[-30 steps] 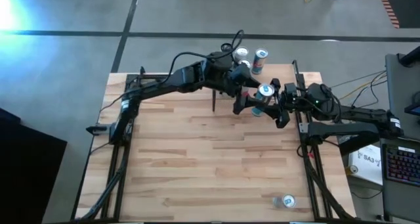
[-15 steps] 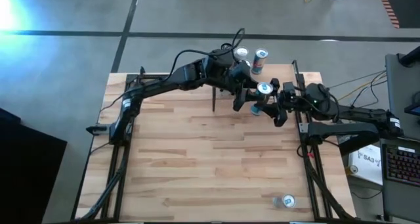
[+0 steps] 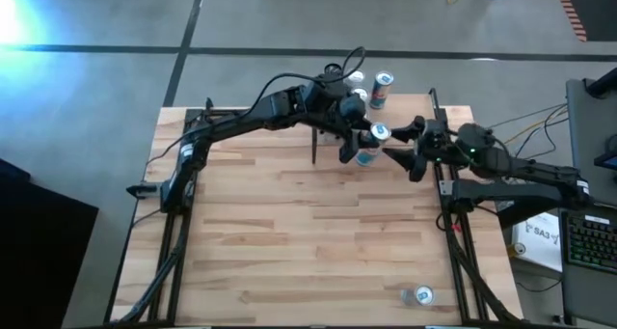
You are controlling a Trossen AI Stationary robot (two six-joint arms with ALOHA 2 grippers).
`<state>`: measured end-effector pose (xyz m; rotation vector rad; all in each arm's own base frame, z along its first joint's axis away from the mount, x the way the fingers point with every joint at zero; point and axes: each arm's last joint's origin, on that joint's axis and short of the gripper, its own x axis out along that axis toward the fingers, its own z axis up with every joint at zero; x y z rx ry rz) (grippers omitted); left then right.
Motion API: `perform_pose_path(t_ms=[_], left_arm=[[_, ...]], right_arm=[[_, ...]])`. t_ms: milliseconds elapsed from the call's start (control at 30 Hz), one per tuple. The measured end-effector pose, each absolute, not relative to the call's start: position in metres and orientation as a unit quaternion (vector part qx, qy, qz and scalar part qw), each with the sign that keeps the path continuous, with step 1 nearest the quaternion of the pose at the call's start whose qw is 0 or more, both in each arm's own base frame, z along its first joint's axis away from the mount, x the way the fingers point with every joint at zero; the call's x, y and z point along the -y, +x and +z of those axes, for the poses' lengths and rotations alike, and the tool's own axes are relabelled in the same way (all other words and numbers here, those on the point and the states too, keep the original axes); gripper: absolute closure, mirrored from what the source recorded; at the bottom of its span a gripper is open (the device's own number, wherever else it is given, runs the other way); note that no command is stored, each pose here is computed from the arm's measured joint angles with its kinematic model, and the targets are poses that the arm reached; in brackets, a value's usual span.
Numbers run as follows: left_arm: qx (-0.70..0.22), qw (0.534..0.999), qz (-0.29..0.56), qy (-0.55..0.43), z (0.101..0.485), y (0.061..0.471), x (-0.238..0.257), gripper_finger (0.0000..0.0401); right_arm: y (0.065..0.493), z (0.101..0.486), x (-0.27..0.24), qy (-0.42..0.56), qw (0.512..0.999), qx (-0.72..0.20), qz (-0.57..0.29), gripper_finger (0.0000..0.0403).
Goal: Place canned beverage on shelf
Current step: Put the top blue soda can aligned with the other blue soda can on the shelf
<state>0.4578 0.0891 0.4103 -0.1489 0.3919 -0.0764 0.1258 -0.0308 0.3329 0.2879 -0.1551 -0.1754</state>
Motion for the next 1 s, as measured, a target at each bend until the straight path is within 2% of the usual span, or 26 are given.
perform_pose_path(t_ms=[100,233,633,1000], left_arm=[[-0.199,0.977,-0.040,-0.068,0.409,0.458,-0.088,0.0225],[-0.195,0.978,-0.041,-0.060,0.410,0.458,-0.088,0.0225],[-0.202,0.977,-0.044,-0.052,0.408,0.458,-0.089,0.0224],[-0.181,0.982,-0.046,-0.040,0.412,0.459,-0.088,0.0224]], right_arm=[[0.119,0.347,0.030,0.124,0.984,0.086,-0.098,0.0105],[0.123,0.359,0.031,0.108,0.987,0.050,-0.104,0.0102],[0.163,0.375,0.039,0.080,0.994,-0.013,-0.079,0.0077],[0.153,0.402,0.037,0.051,0.994,-0.054,-0.077,0.0114]])
